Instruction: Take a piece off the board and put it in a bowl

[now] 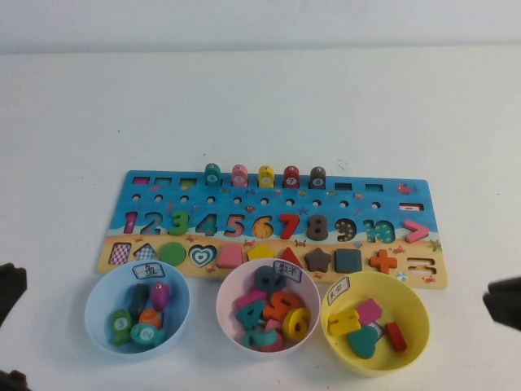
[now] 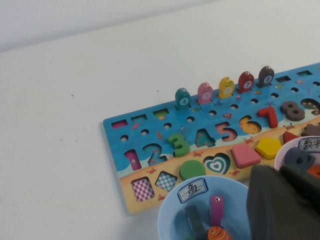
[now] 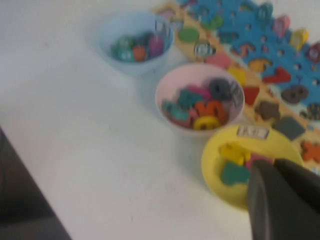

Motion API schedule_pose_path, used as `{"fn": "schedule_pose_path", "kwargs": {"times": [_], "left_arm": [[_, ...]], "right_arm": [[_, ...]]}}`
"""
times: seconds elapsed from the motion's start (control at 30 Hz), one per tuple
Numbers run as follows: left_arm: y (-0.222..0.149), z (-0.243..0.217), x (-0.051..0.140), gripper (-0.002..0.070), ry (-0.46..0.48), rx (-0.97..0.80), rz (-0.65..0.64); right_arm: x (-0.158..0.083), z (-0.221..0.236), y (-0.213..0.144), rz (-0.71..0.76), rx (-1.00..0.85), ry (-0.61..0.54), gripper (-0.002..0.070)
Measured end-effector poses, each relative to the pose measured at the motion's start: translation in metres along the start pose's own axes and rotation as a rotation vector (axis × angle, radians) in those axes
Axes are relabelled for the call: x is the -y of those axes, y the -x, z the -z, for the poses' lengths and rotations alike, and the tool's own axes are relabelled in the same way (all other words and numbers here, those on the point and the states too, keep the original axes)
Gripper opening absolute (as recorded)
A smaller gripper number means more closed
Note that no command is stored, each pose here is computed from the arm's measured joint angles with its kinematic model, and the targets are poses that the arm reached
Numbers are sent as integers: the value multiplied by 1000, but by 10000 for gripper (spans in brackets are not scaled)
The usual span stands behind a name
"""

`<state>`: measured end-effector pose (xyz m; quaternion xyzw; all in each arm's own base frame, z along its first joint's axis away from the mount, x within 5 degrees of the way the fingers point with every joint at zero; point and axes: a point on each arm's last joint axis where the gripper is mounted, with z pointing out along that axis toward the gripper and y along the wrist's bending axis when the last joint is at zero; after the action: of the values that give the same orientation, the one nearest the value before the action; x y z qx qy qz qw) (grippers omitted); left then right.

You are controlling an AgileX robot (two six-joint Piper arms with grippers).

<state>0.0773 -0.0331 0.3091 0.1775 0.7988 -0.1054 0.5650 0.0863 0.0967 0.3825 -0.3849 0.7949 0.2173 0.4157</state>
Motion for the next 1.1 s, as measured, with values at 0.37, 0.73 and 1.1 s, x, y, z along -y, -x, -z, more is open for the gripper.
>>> {"fn": "schedule_pose_path", "kwargs": {"times": [0.37,0.73,1.1], "left_arm": [[0,0,0,-2,0,-2,-2],[0,0,0,-2,0,-2,-6],[0,0,0,-3,0,-3,-7]], "right_arm": [[8,20,-37,119,-216,-132,-17],[14,44,-94,41,267,-497,-17],[19,7,-168,-202,425,-774,-17]]}}
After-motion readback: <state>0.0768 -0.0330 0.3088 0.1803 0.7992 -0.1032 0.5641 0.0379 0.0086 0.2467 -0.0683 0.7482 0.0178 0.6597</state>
